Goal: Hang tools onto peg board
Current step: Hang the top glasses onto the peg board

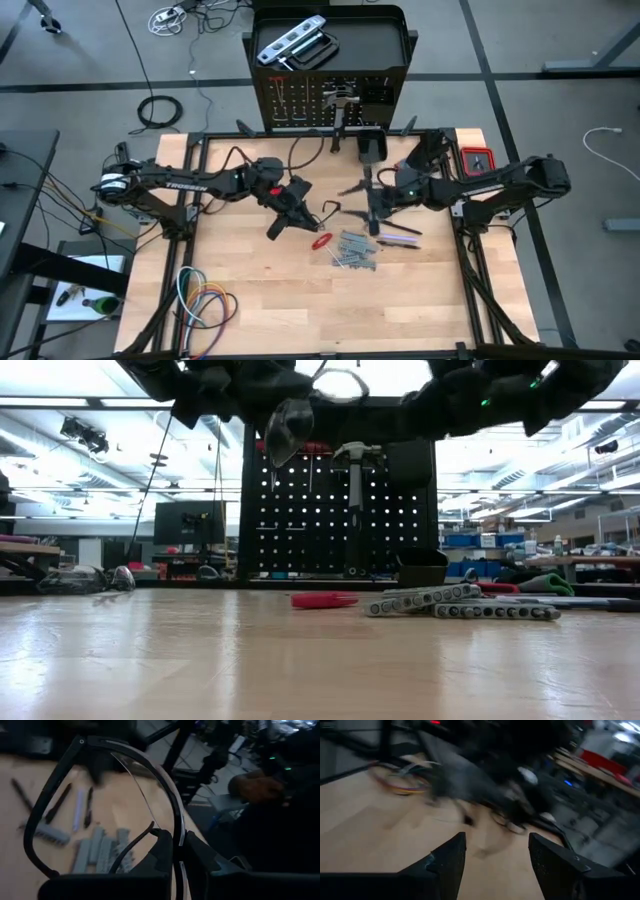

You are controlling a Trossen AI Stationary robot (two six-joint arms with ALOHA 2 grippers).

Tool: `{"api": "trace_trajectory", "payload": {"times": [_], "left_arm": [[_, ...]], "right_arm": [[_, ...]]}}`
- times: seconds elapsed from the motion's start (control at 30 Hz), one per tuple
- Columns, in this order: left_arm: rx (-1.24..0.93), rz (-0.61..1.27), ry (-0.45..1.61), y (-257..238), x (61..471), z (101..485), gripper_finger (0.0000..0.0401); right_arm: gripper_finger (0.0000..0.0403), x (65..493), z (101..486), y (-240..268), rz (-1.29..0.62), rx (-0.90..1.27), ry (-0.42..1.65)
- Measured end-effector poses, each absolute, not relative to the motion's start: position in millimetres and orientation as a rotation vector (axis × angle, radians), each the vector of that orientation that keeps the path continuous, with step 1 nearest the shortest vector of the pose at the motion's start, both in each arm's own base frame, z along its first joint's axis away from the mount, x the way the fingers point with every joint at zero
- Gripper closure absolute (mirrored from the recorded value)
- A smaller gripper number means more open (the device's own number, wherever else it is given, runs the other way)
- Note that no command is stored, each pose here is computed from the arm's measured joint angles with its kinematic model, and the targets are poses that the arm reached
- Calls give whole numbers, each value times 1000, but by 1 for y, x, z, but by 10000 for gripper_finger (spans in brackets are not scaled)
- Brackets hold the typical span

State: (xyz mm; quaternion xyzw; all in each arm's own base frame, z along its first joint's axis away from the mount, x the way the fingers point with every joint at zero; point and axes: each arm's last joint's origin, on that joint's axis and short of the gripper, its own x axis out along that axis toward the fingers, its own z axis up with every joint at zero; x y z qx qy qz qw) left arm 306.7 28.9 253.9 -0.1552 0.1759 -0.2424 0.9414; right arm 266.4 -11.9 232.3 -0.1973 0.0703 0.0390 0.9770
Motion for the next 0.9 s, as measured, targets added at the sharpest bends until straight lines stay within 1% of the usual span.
{"api": "trace_trajectory", "payload": {"times": [0.17,0.27,0.37,0.47,0.7,0.77,0.9], "left_arm": [[-318,-486,350,30,307,255,372],[-344,-488,357,30,307,255,372],[-370,-507,364,30,307,255,372],[-401,-524,375,29,306,255,372],[-443,-549,390,28,306,255,372],[-454,-548,397,28,306,255,372],[-461,-550,405,28,305,254,372]], "right_arm": [[184,266,231,0,122,-463,153],[185,267,228,-2,46,-511,183],[189,267,228,-4,19,-551,192],[194,269,231,-3,44,-589,214],[202,286,257,-1,88,-651,291],[203,292,266,1,123,-659,281],[211,300,267,8,207,-693,289]]}}
